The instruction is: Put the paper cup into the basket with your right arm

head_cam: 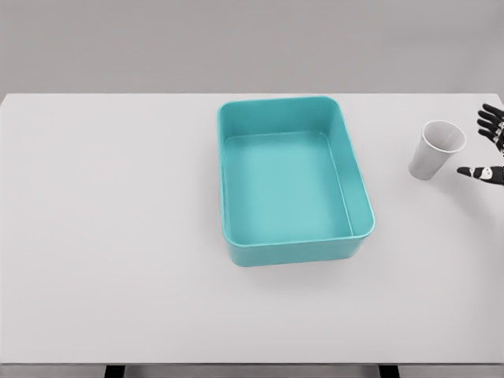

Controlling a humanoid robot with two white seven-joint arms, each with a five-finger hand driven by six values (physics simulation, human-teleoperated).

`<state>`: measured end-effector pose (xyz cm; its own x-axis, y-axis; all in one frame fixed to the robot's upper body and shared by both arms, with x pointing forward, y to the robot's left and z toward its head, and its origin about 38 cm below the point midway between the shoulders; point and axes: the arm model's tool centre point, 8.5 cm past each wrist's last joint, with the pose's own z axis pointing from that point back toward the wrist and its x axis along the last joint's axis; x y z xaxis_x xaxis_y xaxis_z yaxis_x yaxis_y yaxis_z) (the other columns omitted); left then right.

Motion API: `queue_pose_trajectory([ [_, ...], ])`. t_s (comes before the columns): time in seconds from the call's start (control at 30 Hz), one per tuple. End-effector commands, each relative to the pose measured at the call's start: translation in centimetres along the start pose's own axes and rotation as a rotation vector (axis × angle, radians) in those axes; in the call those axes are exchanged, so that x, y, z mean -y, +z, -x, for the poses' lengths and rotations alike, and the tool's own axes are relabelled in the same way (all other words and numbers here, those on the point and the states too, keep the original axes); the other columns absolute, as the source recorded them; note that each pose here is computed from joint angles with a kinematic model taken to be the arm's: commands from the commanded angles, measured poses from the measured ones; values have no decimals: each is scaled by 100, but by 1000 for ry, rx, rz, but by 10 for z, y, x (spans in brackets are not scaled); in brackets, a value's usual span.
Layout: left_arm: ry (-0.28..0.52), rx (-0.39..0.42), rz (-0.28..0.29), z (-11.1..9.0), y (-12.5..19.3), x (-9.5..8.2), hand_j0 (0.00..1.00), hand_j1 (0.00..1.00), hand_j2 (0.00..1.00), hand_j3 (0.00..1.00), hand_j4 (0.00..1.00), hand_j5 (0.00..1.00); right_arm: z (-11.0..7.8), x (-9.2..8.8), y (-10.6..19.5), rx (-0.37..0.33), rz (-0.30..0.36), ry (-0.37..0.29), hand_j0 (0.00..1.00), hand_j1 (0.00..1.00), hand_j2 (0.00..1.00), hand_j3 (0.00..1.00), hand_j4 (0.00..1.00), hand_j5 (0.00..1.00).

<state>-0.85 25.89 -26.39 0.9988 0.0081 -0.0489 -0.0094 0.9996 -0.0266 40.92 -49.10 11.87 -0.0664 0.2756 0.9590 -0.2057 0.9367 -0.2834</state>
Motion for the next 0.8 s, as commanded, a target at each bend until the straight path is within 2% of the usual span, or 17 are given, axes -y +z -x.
queue_pose_trajectory([
  [0.0,0,0,1,0,0,0,100,100,100,100,100,100,8,-11,-3,11,13,-52,100,100,100,100,100,100],
  [0.17,0,1,1,0,0,0,100,100,100,100,100,100,11,-17,-5,17,13,-72,100,100,100,100,100,100],
  [0.43,0,0,-1,0,0,0,100,100,100,100,100,100,19,-21,-8,43,47,-183,100,100,100,100,100,100],
  [0.77,0,0,-1,0,0,0,100,100,100,100,100,100,22,-35,-13,43,25,-202,100,100,100,100,100,100],
])
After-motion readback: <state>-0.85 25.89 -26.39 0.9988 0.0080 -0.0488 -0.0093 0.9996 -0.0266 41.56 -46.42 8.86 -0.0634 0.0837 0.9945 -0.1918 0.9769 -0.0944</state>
